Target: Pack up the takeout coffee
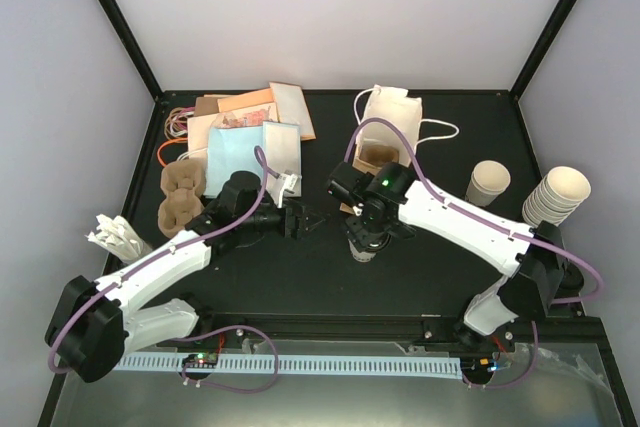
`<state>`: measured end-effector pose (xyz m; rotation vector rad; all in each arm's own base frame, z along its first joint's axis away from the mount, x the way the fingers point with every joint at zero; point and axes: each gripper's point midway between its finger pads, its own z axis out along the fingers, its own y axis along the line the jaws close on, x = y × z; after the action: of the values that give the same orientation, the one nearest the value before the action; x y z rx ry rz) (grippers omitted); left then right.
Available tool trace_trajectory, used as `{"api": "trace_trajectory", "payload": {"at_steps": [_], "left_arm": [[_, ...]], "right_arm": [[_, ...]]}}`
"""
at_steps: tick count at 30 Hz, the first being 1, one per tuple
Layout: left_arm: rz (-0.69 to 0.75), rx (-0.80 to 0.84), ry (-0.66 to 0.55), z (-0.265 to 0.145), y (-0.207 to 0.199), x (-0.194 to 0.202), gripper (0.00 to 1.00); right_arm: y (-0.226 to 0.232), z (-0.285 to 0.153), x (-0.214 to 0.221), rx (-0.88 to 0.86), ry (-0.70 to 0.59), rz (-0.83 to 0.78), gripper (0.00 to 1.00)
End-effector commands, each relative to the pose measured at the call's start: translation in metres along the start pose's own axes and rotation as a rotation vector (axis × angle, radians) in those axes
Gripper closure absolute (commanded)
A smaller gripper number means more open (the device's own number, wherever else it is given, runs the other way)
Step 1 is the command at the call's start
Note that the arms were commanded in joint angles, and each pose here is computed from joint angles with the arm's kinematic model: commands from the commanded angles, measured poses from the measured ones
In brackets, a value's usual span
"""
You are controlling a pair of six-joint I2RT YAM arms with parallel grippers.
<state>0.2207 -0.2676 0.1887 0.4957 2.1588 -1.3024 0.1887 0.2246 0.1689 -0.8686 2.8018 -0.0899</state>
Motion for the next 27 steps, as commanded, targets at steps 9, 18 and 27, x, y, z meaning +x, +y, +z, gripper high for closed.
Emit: {"api": "trace_trajectory", "payload": {"at_steps": [9, 18, 27], "left_arm": [[0.032, -0.009, -0.031, -0.007, -0.007, -0.007, 0.07], [-0.003, 0.015, -0.014, 0.0, -0.004, -0.002, 0.11], [-0.003, 0.016, -0.008, 0.003, -0.003, -0.002, 0.11]], "right_arm": [[0.005, 0.013, -0.017, 0.029, 0.007, -0.067, 0.22], [0.009, 0.022, -0.027, 0.027, 0.005, -0.099, 0.2], [0.008, 0.028, -0.032, 0.018, 0.013, -0.105, 0.15]]}}
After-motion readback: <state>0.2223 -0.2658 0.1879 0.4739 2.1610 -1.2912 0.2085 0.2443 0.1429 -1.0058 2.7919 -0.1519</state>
